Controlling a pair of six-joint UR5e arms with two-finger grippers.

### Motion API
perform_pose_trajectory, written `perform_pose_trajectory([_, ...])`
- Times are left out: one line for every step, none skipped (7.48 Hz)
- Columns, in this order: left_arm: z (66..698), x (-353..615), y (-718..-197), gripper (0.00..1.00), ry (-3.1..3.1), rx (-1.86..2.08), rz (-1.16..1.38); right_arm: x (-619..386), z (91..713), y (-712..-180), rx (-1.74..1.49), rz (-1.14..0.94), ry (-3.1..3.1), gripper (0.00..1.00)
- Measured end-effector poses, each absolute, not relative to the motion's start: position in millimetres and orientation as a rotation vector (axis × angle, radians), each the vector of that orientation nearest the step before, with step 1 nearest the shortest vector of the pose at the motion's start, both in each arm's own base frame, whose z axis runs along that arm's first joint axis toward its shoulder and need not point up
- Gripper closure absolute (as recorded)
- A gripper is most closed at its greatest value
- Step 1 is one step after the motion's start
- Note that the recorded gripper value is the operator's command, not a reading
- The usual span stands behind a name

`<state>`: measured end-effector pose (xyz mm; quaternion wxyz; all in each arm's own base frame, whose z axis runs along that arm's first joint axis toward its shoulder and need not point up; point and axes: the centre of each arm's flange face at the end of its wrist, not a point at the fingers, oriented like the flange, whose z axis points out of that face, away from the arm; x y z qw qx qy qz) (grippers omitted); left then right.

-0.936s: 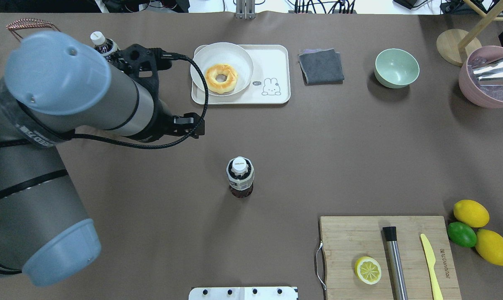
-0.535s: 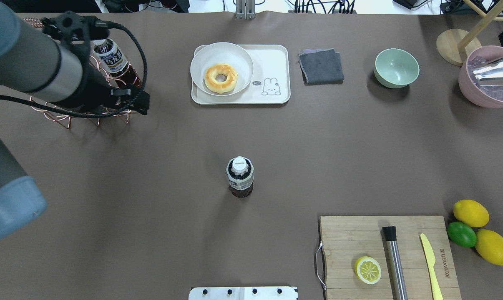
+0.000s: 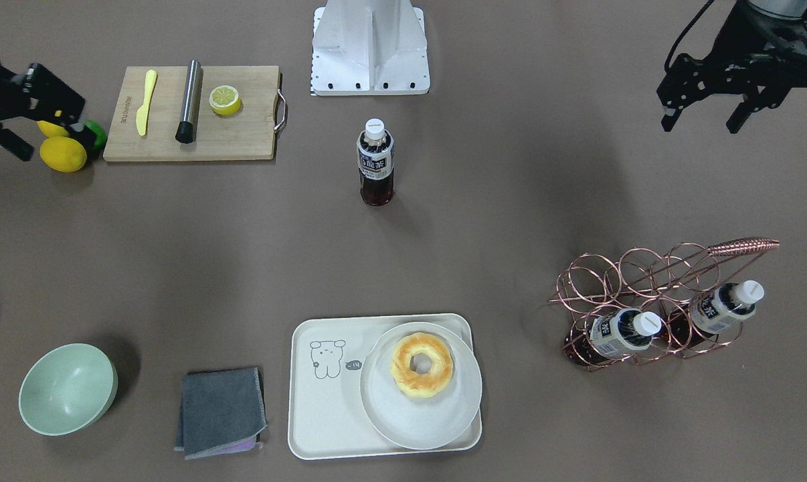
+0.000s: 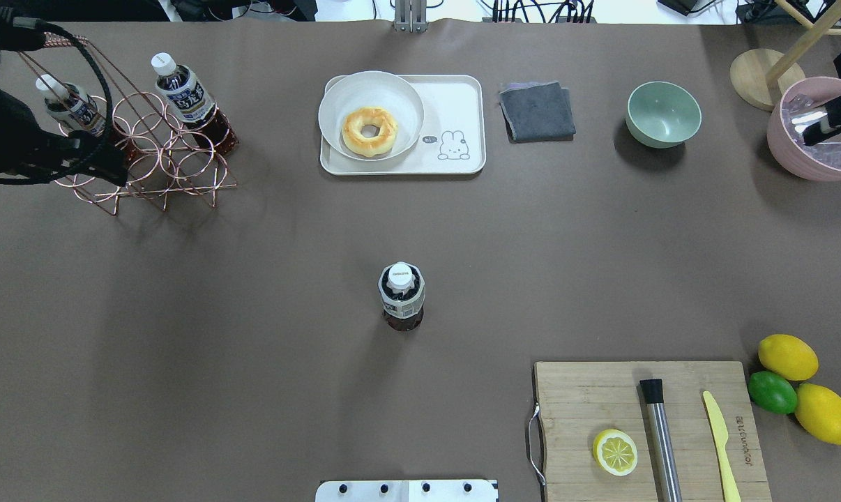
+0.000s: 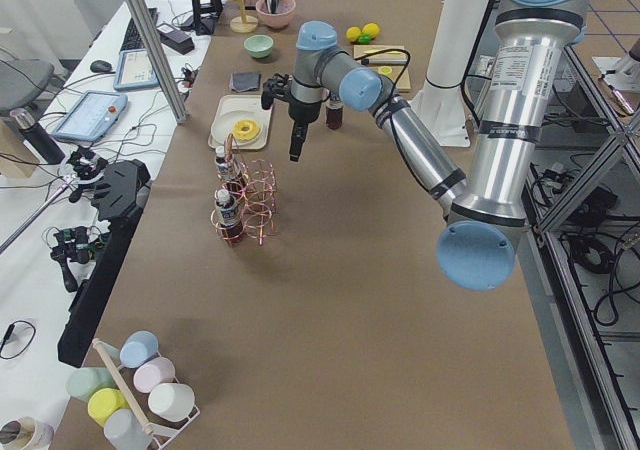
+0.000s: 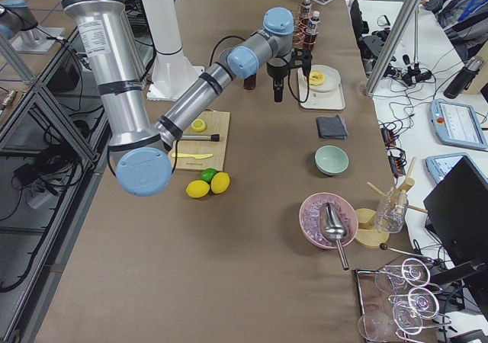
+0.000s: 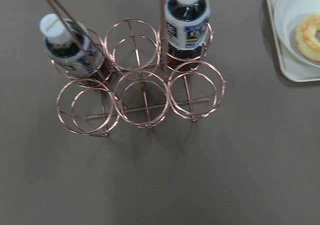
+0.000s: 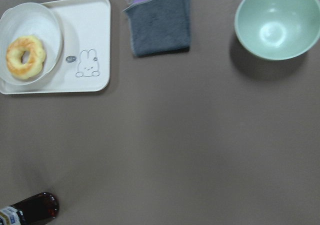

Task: Place tea on tray
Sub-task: 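Reach the right gripper down to the standing tea bottle and grasp it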

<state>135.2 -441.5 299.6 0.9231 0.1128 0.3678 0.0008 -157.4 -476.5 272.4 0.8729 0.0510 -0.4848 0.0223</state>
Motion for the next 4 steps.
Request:
perform_pose_trajectory([314.7, 122.2, -440.7, 0.03, 0.755, 0.208, 0.008, -213.5, 238.2, -471.8, 0.110, 0.040, -1.004, 0.00])
perform_pose_trajectory([327.1, 112.3, -441.2, 0.03, 0.755, 0.186, 0.001, -268.8, 207.9, -466.4, 0.111, 0.039, -0.996, 0.00])
perform_pose_trajectory([339.6, 103.6, -443.2, 0.03, 0.751, 0.165, -0.017, -319.3, 178.0, -458.1, 0.108, 0.050, -0.992, 0.00])
perform_pose_trajectory([348.7, 96.9, -445.7, 0.03, 0.746, 0.154, -0.033, -364.2, 142.3, -448.0, 0.101, 0.065, -0.988, 0.01])
